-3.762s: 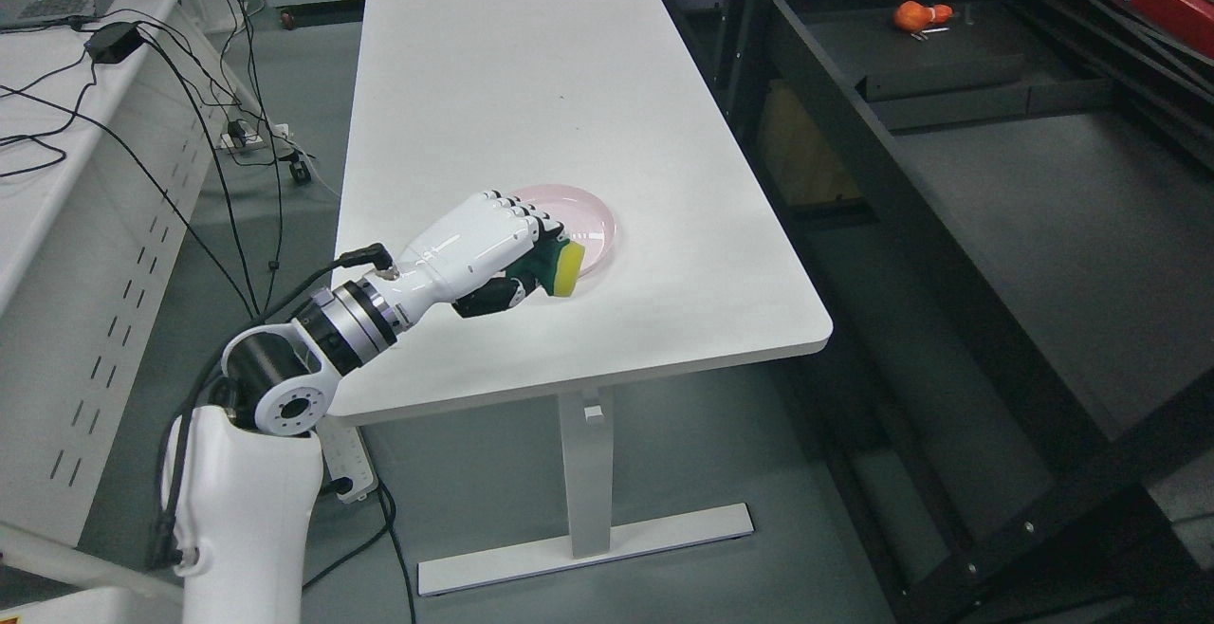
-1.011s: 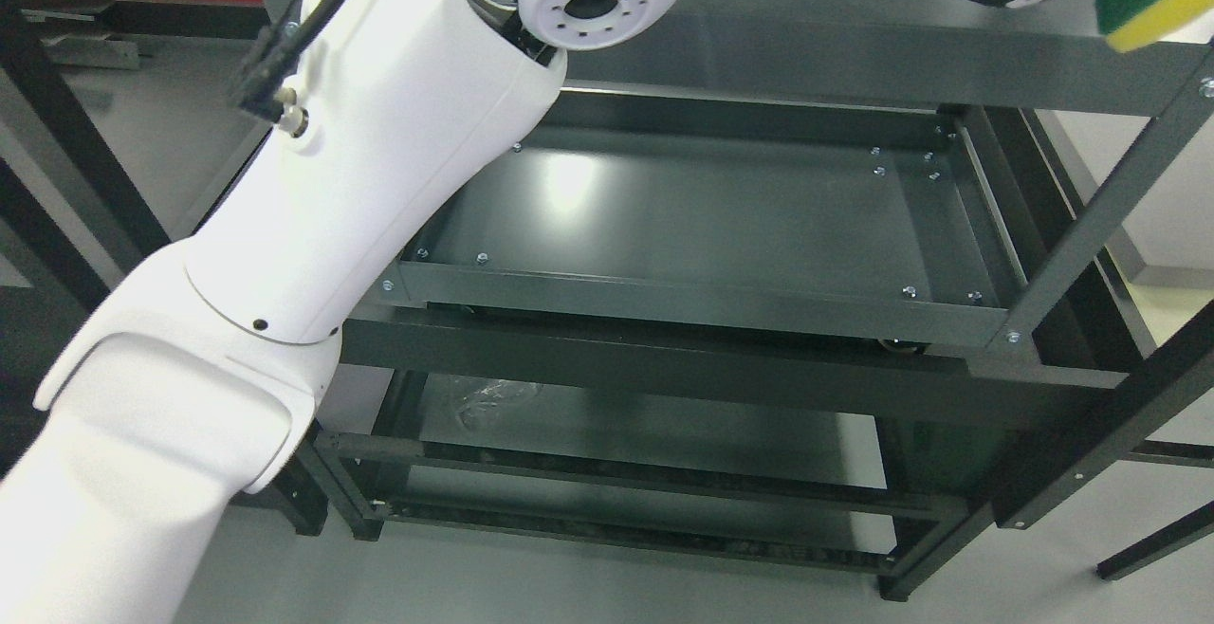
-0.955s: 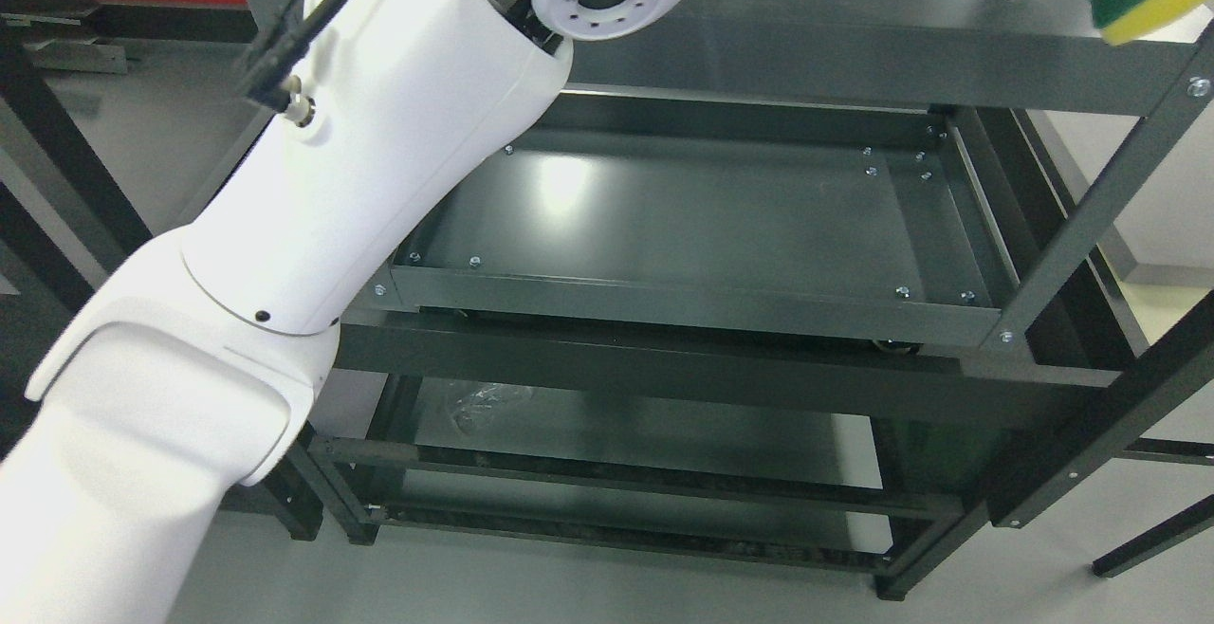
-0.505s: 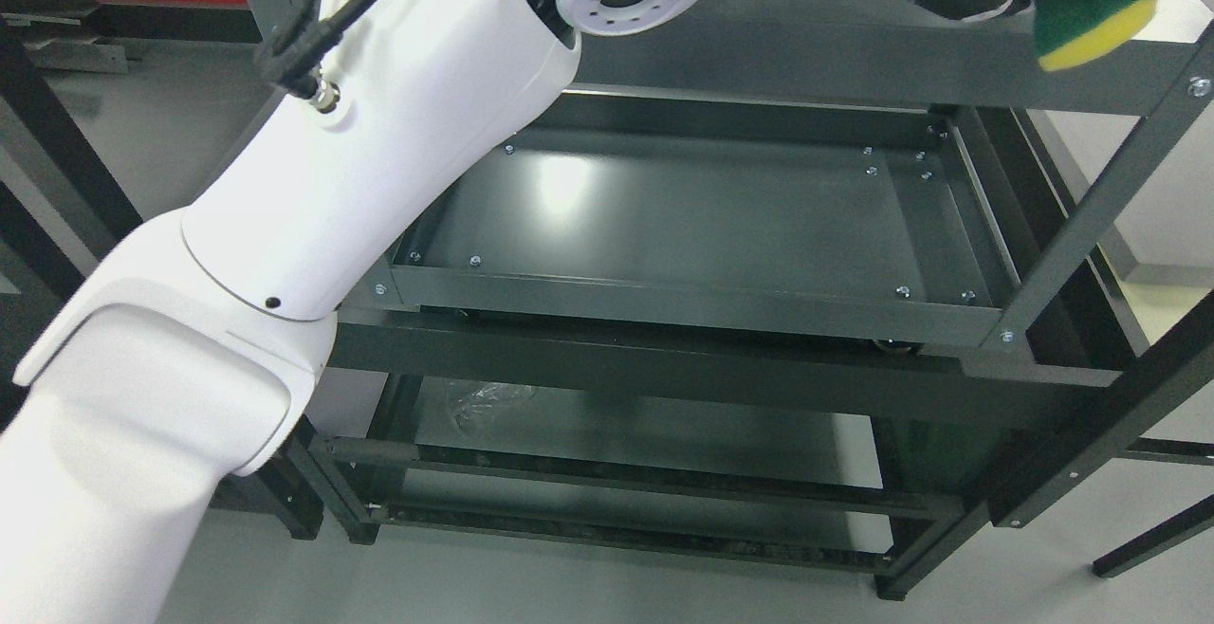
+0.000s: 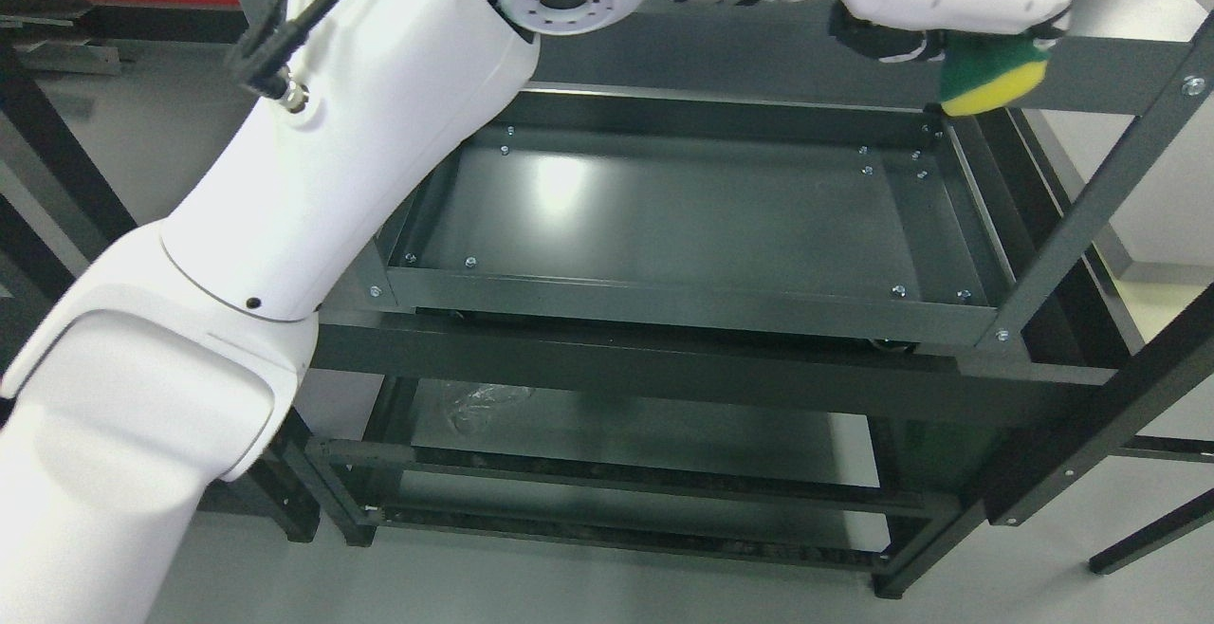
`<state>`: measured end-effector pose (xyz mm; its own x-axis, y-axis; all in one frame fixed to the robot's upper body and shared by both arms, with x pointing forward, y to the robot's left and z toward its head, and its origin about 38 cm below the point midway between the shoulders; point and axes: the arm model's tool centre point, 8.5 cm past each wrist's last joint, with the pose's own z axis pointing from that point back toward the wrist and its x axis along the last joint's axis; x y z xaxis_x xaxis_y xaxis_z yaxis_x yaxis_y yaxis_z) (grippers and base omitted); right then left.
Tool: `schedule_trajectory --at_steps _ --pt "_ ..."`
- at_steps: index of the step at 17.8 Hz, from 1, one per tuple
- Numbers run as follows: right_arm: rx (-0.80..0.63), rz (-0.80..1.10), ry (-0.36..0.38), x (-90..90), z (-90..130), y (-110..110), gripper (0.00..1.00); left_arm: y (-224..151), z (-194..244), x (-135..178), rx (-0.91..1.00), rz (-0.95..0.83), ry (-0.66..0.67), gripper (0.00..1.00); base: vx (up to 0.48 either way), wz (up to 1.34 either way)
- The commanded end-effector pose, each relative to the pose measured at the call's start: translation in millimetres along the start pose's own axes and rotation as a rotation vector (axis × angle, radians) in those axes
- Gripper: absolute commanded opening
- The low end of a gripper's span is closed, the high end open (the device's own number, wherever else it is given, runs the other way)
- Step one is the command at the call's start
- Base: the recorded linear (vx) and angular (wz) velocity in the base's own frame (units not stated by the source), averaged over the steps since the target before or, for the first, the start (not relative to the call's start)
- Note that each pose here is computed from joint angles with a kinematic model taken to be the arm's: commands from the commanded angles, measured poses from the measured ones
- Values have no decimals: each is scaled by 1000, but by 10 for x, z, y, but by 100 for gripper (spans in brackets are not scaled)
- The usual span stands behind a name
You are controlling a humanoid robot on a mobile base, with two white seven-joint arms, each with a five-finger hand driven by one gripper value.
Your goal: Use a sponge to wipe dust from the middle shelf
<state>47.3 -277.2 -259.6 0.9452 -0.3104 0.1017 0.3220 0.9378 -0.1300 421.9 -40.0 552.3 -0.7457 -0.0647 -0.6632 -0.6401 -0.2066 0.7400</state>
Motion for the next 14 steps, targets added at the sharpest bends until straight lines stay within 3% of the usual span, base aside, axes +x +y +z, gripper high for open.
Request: schedule_trajectory --at_steps 1,14 --pt "-14 3 49 20 -7 -100 100 -163 740 -351 -30 3 124 2 4 -28" --pt "-14 3 49 20 -7 -100 100 -356 1740 -269 -87 50 182 2 0 -2"
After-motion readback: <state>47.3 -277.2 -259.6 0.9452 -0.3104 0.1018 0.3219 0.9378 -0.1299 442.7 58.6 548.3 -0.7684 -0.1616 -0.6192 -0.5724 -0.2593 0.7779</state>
